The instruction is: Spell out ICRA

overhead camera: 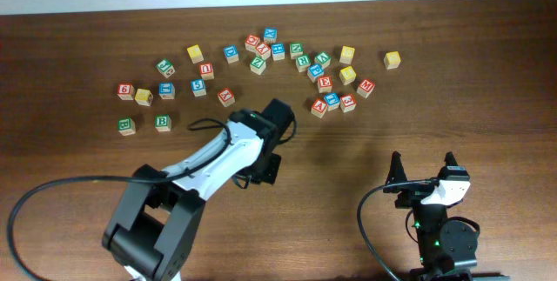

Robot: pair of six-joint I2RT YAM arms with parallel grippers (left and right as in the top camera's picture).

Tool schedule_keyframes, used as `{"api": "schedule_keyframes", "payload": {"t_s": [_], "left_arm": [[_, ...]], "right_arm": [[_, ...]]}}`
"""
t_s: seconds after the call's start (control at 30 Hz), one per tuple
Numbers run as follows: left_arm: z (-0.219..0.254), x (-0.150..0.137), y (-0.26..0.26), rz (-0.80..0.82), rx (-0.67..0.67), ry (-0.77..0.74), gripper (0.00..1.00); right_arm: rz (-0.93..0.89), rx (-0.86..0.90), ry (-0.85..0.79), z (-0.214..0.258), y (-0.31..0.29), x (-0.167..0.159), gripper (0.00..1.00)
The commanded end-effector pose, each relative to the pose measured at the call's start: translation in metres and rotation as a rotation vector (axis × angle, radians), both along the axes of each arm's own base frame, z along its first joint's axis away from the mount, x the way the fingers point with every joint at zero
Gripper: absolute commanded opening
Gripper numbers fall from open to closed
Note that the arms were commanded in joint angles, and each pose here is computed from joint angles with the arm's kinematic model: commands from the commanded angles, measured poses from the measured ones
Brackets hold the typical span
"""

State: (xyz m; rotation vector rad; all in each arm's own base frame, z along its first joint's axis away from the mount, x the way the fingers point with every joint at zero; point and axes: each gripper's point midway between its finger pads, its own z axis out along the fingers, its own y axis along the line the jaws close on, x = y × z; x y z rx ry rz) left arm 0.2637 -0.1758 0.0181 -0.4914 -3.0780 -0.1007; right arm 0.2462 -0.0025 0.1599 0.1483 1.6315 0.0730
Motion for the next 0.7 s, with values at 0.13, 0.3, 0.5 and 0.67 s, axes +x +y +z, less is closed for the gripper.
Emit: {"api": "schedule_keyframes", "payload": {"t_s": [0.13, 0.3, 0.5, 0.67], "left_arm": [[-0.016, -0.038, -0.022, -0.07, -0.047, 0.096, 0.0], [-0.006, -0.033, -0.037, -0.096, -0.077, 0.071, 0.0], [0.012, -0.001, -0.011, -0.064, 0.042, -0.035, 0.0], [0.013, 0.013, 0.007, -0.006, 0.058, -0.048, 0.0]], "right_arm": [[-0.017, -0.008, 0.005, -0.003, -0.004, 0.0, 0.99], [-0.017, -0.008, 0.006, -0.003, -0.004, 0.0, 0.98], [-0.017, -0.008, 0.005, -0.003, -0.004, 0.0, 0.98], [-0.017, -0.008, 0.006, -0.003, -0.004, 0.0, 0.98]]}}
